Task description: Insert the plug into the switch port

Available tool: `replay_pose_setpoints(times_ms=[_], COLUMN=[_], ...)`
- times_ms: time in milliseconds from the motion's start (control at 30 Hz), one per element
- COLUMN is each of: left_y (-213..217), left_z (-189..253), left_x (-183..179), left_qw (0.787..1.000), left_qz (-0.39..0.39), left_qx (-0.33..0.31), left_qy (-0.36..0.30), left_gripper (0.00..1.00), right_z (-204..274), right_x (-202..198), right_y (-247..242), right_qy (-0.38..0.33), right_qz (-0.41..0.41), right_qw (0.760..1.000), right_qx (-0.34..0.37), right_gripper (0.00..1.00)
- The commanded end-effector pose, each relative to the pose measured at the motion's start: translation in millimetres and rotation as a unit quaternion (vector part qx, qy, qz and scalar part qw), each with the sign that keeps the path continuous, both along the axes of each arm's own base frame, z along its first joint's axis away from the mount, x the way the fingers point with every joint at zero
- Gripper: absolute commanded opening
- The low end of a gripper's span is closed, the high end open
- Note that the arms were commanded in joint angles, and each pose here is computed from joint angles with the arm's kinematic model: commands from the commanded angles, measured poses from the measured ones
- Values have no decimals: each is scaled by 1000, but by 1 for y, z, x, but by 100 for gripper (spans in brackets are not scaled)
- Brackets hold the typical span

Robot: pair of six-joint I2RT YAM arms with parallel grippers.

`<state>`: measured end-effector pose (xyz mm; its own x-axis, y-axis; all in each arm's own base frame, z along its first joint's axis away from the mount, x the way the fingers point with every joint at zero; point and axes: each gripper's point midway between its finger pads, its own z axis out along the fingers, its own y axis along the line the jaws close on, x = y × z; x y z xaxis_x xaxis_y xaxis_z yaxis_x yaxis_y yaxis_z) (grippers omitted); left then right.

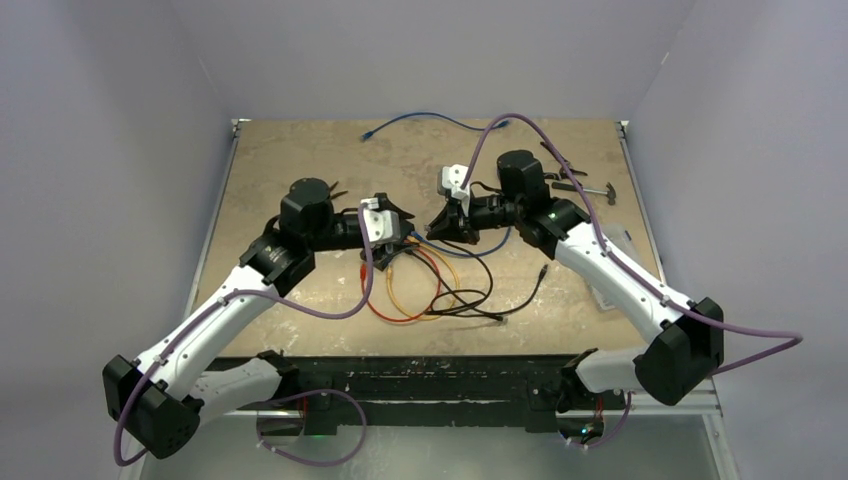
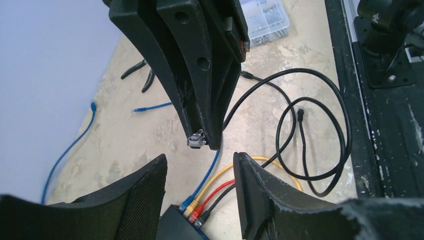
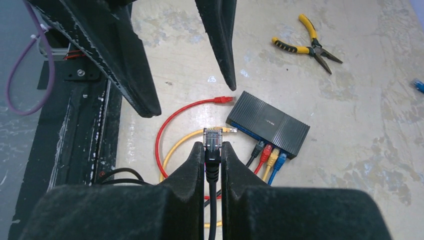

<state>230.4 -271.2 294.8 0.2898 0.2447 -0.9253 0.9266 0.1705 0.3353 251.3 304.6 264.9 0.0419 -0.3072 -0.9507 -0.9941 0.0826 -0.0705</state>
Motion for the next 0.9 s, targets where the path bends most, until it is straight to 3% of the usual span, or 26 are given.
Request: replay_pose_setpoints(times_ms=[0, 400, 733, 867], left_y=[-5, -22, -27, -27], left_z=[10, 6, 2, 3], left_x=[-2, 7, 5, 4], left_qw=[998, 997, 995, 995], left_qz=[-39, -73, -95, -98], left_qx=[1, 3, 9, 9], left_qy=[-52, -29, -12, -3], left_gripper=[49, 35, 30, 32], right_z=[26, 25, 23, 20], right_x=[-12, -12, -10, -9], right_y=[0, 2, 3, 3], right_qy=[-25, -27, -27, -26], right_qz=[34, 43, 44, 41], right_qw=[999, 999, 999, 999], right_qx=[16, 13, 10, 7], right_gripper=[1, 1, 1, 1])
